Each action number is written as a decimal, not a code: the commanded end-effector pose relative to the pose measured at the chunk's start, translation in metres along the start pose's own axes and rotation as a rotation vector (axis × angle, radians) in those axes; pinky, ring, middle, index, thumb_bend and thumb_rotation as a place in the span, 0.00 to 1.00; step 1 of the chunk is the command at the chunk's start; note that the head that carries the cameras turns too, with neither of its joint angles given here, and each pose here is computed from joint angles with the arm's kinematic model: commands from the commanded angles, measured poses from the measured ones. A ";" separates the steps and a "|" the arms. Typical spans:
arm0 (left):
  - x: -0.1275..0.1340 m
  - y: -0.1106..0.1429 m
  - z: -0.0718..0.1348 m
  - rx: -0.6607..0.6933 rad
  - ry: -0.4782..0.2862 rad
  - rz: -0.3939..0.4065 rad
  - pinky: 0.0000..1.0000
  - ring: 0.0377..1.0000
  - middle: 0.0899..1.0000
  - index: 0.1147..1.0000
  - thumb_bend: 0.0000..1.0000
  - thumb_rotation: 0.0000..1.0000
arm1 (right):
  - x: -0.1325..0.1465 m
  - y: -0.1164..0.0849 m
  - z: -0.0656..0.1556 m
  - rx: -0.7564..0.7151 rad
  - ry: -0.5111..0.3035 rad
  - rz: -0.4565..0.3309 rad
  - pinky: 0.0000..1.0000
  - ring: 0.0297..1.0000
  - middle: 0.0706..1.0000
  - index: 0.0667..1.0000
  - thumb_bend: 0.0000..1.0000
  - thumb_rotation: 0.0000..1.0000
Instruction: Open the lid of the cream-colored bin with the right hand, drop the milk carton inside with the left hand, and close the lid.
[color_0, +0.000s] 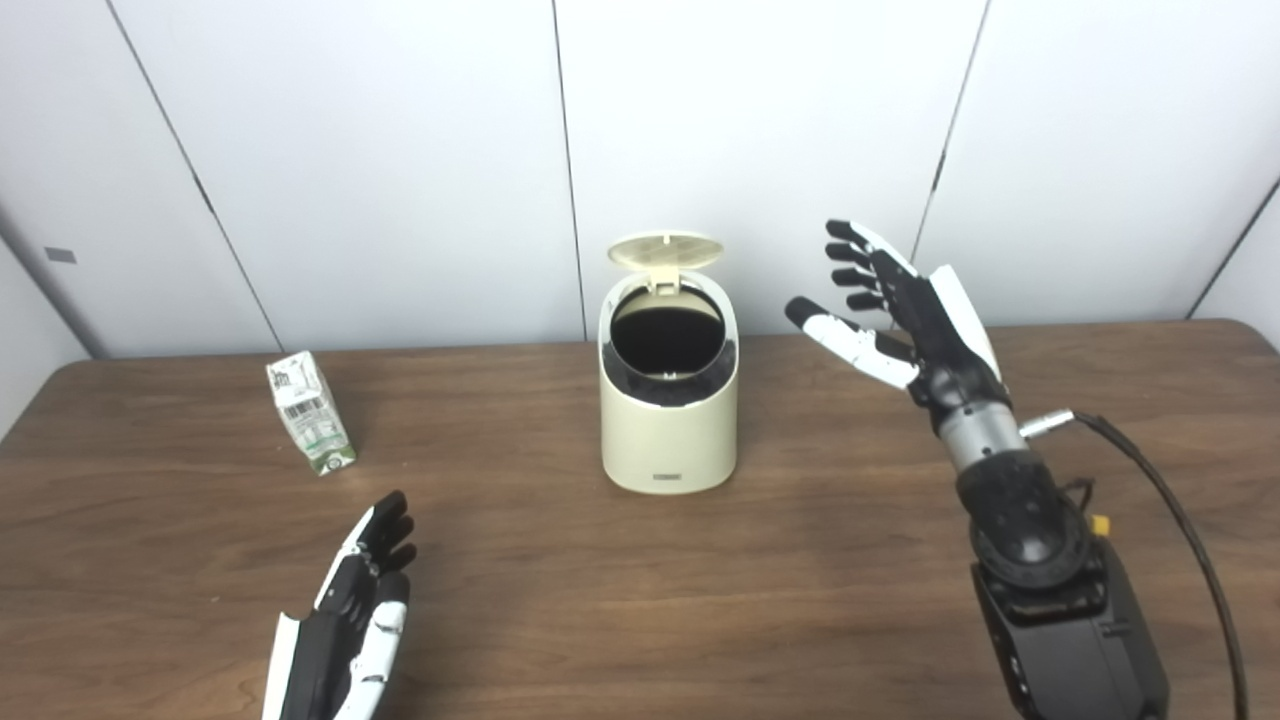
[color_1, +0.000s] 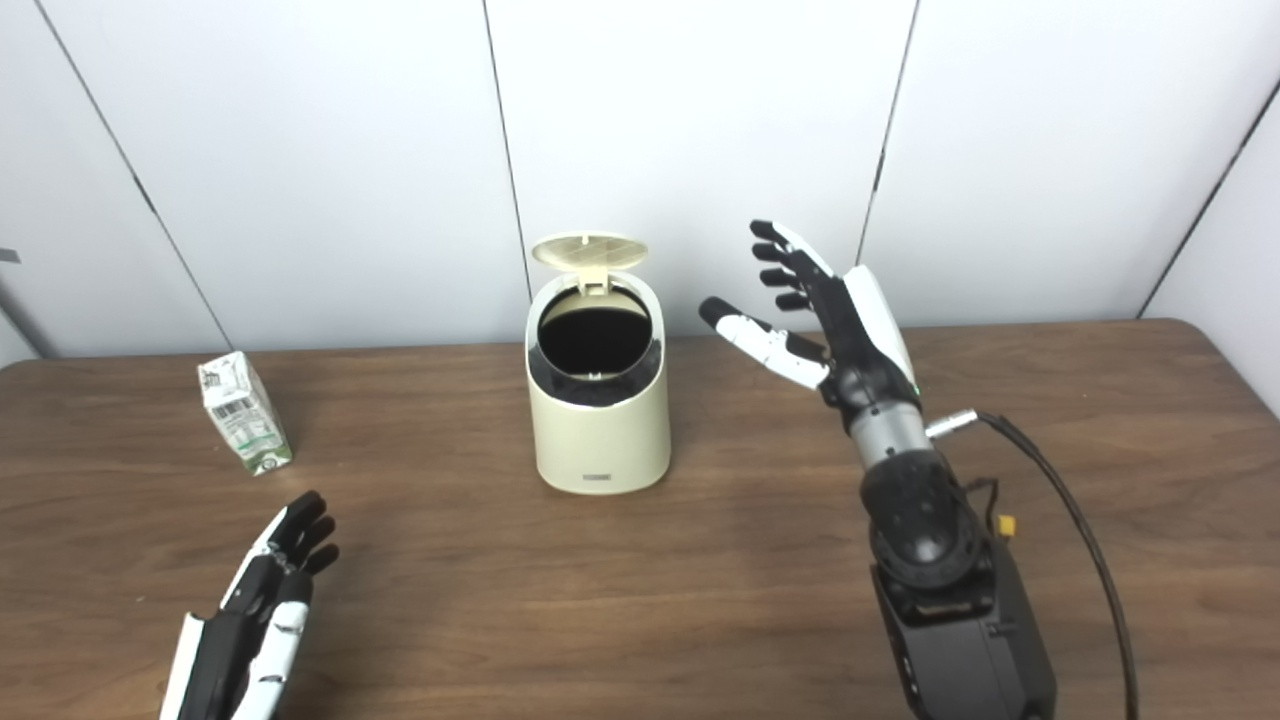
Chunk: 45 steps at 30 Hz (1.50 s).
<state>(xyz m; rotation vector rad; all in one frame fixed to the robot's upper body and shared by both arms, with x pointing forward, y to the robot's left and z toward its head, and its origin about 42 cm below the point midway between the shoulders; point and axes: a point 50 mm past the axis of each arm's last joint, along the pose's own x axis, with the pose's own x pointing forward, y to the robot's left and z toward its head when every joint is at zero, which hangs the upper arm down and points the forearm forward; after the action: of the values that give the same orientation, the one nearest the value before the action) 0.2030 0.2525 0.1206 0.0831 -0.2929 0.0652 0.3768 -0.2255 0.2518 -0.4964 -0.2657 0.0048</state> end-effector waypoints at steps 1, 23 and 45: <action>-0.025 0.000 -0.006 -0.005 0.054 0.008 0.90 0.92 0.93 0.93 0.37 0.72 | -0.009 -0.007 0.010 0.043 -0.071 -0.020 0.78 0.87 0.91 0.87 0.54 0.64; -0.025 0.002 -0.004 -0.010 0.057 0.002 0.90 0.91 0.93 0.94 0.38 0.72 | -0.122 0.023 -0.041 0.361 0.079 0.003 0.98 0.98 0.98 0.97 0.63 0.97; -0.025 -0.010 0.006 0.033 0.068 0.033 0.72 0.82 0.85 0.86 0.45 0.41 | -0.131 0.007 -0.070 0.352 0.081 -0.015 0.99 0.97 0.98 0.97 0.64 0.98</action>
<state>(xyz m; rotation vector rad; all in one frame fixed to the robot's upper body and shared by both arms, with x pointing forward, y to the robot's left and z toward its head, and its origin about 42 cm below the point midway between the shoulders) 0.2030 0.2460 0.1200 0.1162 -0.2473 0.0626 0.2663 -0.2622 0.1417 -0.1392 -0.0916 0.0068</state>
